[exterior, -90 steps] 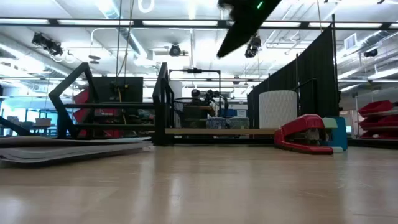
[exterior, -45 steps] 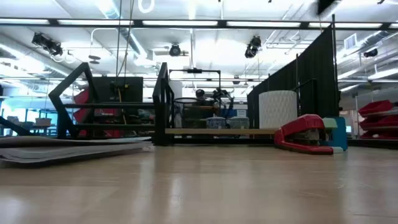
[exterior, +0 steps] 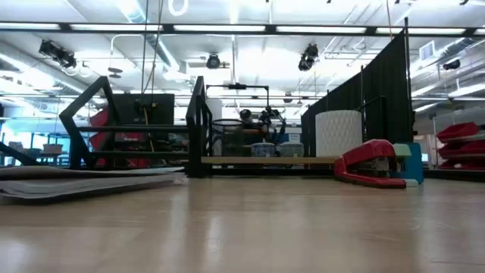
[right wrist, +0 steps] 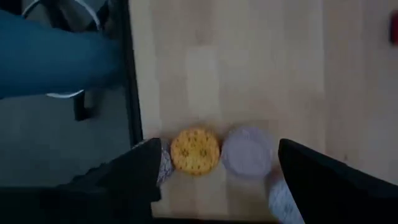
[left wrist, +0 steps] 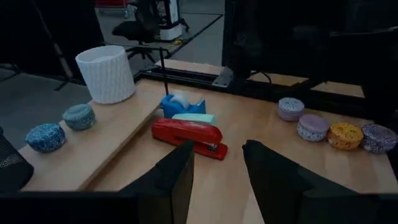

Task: Stock shelves
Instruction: Put the light purple scented candle on the shelf

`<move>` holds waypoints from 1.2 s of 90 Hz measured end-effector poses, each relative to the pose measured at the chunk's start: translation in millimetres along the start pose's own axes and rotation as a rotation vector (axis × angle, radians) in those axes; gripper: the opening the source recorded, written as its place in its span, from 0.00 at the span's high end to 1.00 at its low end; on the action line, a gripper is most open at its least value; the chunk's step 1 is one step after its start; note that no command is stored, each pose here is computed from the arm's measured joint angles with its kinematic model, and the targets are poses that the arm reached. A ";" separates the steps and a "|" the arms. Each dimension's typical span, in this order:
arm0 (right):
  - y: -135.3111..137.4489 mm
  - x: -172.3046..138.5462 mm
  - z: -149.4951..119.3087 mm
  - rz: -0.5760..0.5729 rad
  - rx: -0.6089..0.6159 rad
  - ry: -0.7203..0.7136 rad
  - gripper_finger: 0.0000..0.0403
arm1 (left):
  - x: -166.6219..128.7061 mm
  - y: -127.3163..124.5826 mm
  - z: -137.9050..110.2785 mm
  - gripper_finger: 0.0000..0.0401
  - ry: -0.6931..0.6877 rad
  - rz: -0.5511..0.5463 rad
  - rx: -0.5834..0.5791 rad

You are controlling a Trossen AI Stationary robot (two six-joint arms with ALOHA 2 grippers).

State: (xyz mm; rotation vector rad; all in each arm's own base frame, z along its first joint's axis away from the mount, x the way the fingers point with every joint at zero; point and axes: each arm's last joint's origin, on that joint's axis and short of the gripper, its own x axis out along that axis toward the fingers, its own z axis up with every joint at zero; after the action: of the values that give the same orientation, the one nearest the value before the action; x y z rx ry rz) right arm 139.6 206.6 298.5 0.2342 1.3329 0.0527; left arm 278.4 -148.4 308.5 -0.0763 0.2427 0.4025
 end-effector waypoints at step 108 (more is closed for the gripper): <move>-41.2 110.3 -34.0 -0.032 0.842 0.206 0.19 | -1.5 -1.2 -0.6 0.68 0.001 -0.006 0.006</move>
State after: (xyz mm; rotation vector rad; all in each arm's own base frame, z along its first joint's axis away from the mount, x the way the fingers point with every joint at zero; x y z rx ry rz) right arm 129.1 190.0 177.5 0.9364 1.5038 -0.5339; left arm 277.3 -150.2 308.3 -0.0713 0.2450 0.3955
